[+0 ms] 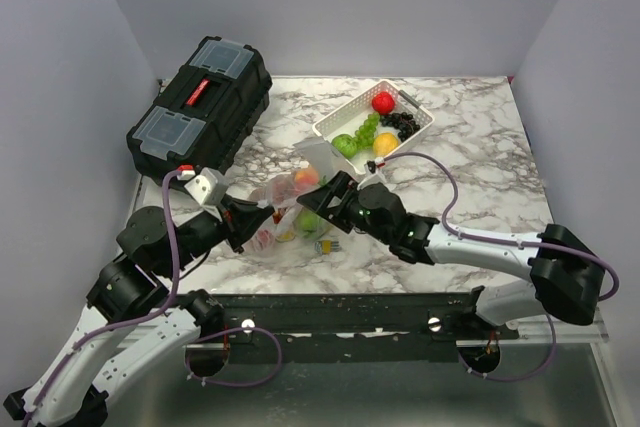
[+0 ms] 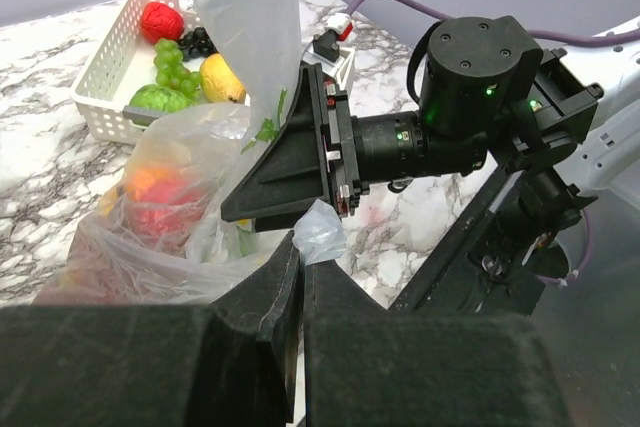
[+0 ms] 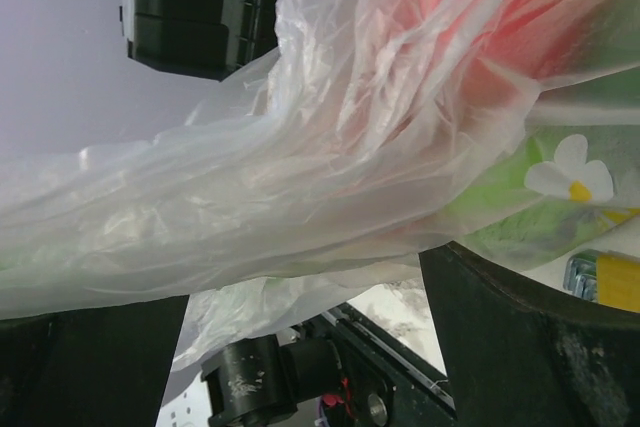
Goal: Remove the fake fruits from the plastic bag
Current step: Adjust the plastic bag at the center of the board.
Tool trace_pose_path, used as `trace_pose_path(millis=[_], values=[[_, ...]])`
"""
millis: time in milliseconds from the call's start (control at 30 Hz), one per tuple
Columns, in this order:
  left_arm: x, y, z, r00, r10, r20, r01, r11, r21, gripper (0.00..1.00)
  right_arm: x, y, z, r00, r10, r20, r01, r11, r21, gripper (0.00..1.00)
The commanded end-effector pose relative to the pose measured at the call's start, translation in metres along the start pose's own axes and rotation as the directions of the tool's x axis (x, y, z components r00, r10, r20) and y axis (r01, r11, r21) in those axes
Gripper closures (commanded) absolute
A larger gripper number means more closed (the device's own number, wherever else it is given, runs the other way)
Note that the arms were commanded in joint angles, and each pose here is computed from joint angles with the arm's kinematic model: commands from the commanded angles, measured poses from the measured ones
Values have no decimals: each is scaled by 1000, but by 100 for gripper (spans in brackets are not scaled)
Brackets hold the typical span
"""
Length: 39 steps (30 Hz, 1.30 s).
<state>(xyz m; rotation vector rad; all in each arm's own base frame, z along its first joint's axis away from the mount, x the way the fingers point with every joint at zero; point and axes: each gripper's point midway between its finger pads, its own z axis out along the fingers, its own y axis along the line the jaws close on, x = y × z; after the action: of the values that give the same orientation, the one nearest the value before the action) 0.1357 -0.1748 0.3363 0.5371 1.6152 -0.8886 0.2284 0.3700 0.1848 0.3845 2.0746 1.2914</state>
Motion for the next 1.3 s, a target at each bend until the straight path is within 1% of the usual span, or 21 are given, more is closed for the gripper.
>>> trace_pose_path(millis=[0,67,200,300,400,467,500,567,633,667,767,833,900,967,1067,1133,1167,1267], values=[[-2,-5,-4,1000,14,9,-14,1000,24,100,-9,-8,8,996,-7,84,5,1000,31,9],[-3,-3,-5,1000,12,19,-13,1000,15,100,-13,-11,8,994,-20,105,16,999,40,21],[-3,-1,-7,999,10,33,-10,1000,4,100,-19,-20,9,988,-37,148,28,997,65,50],[-3,3,-10,999,10,40,-9,1000,-21,100,-19,-16,4,988,-57,141,53,998,34,64],[-8,7,-16,998,22,51,-19,998,-57,100,-17,-10,-2,986,-97,136,101,995,-24,72],[-14,12,-20,998,29,62,-23,995,-94,85,-17,-7,-6,983,-122,136,131,990,-56,79],[-17,14,-21,997,34,68,-26,994,-109,71,-18,-4,-9,980,-138,143,150,986,-75,86],[-28,20,-26,995,51,89,-37,988,-152,50,-19,4,-16,973,-174,152,193,973,-124,98],[-42,29,-30,991,65,118,-38,975,-219,33,-18,10,-23,967,-202,154,227,960,-165,99],[-51,33,-32,988,72,135,-36,967,-252,25,-17,13,-27,964,-214,156,242,952,-189,99],[-80,49,-41,976,68,206,13,929,-370,13,-19,20,-37,957,-233,174,270,934,-235,99],[-93,52,-38,973,75,217,17,919,-394,11,-22,23,-40,954,-236,185,277,930,-242,99],[-97,49,-26,978,74,196,5,927,-375,10,-23,27,-42,954,-235,188,278,927,-252,99],[-97,42,-14,984,77,158,-20,942,-336,6,-21,29,-42,955,-238,179,279,923,-266,99],[-96,34,-1,992,92,84,-64,955,-291,1,-18,30,-42,956,-238,169,277,921,-273,99],[-91,26,8,992,125,23,-116,966,-229,1,-17,27,-41,956,-242,166,280,922,-268,99],[-86,23,14,989,147,-26,-149,969,-198,1,-17,26,-41,956,-241,166,279,923,-266,99],[-74,12,23,969,203,-142,-218,971,-97,1,-17,26,-41,954,-250,164,287,921,-264,99]])
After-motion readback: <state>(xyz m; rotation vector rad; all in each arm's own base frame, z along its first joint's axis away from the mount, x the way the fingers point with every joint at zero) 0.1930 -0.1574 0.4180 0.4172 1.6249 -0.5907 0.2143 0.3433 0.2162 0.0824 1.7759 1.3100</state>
